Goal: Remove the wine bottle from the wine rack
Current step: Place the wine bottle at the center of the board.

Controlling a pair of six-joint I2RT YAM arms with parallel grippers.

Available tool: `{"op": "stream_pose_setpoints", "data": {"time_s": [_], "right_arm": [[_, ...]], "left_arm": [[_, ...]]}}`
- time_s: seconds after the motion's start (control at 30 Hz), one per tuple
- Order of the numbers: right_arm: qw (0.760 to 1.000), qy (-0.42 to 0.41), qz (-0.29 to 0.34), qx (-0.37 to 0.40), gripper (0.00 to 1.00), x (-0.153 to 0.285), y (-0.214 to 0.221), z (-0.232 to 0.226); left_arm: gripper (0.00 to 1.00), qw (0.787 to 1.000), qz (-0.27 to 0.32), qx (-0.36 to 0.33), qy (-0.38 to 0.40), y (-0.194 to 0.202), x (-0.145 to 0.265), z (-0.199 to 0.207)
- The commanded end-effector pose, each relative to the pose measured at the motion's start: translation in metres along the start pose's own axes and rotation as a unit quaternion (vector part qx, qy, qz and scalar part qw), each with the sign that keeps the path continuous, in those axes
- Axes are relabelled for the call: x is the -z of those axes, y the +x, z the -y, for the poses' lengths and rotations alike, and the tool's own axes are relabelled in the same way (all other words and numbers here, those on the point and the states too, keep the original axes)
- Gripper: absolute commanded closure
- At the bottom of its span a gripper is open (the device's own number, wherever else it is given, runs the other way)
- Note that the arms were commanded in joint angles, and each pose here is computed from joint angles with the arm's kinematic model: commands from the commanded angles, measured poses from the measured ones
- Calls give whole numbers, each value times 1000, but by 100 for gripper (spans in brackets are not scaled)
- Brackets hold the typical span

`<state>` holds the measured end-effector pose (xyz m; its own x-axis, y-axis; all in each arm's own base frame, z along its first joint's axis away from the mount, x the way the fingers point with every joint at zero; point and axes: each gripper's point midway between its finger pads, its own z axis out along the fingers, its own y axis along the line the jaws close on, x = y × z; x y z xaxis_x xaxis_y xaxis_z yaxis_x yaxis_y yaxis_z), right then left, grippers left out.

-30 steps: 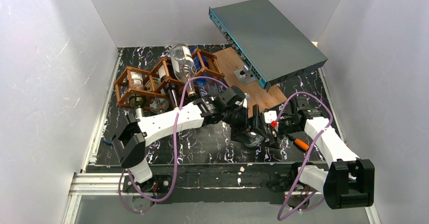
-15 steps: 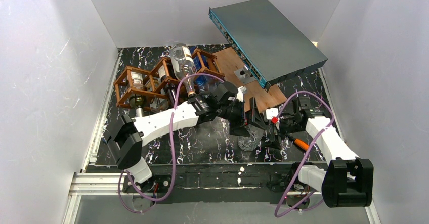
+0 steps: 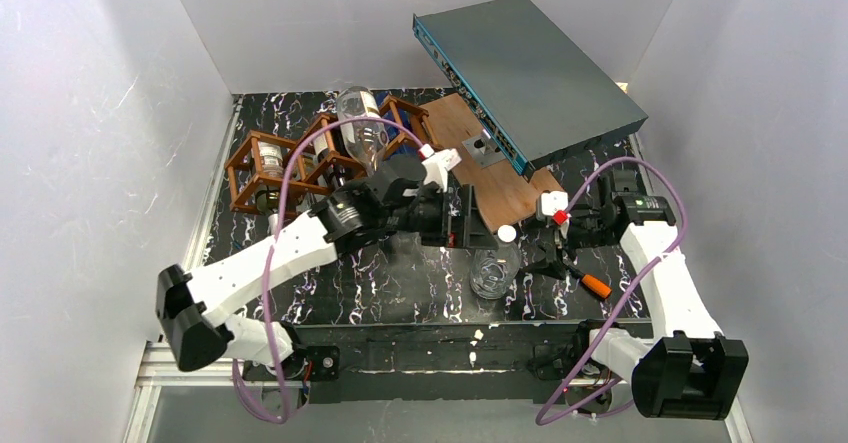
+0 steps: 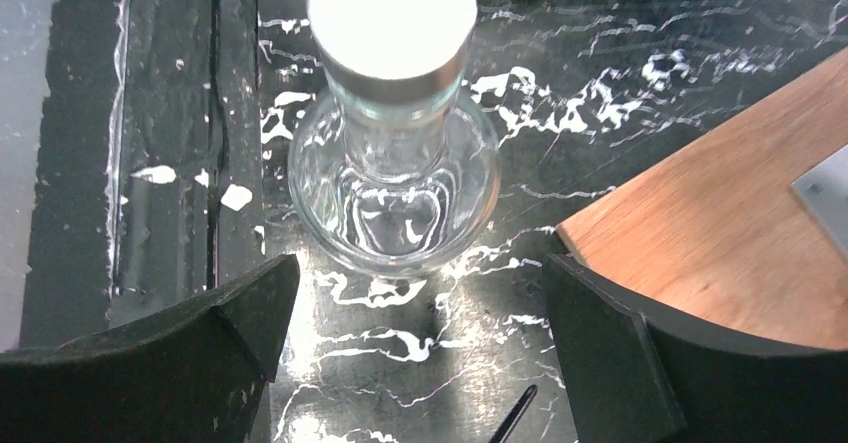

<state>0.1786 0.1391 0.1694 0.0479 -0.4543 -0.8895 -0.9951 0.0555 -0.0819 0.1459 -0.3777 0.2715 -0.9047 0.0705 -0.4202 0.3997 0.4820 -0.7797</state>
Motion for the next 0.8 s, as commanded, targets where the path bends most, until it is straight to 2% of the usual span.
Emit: {"op": "stream_pose_setpoints", "data": {"time_s": [0.0, 0.1, 0.23, 0.47, 0.73, 0.77], "right_arm": [[999, -15, 38, 0, 0, 11, -37, -12], [998, -27, 52, 12, 0, 13, -48, -17], [997, -31, 64, 22, 0, 15, -62, -12], [994, -71, 74, 35, 0, 1, -80, -10], [995, -85, 37, 42, 0, -17, -81, -2], [995, -85, 33, 43, 3, -18, -80, 0]], "left_arm": [[2, 990, 77, -85, -75, -14, 39, -25], [2, 977, 143, -118, -101, -27, 73, -29], [2, 960, 197, -155, -127, -30, 113, -37], [2, 941, 248, -160, -167, -24, 153, -58], [2, 930, 284, -153, -174, -22, 174, -65], [2, 930, 287, -152, -174, -22, 175, -65]]}}
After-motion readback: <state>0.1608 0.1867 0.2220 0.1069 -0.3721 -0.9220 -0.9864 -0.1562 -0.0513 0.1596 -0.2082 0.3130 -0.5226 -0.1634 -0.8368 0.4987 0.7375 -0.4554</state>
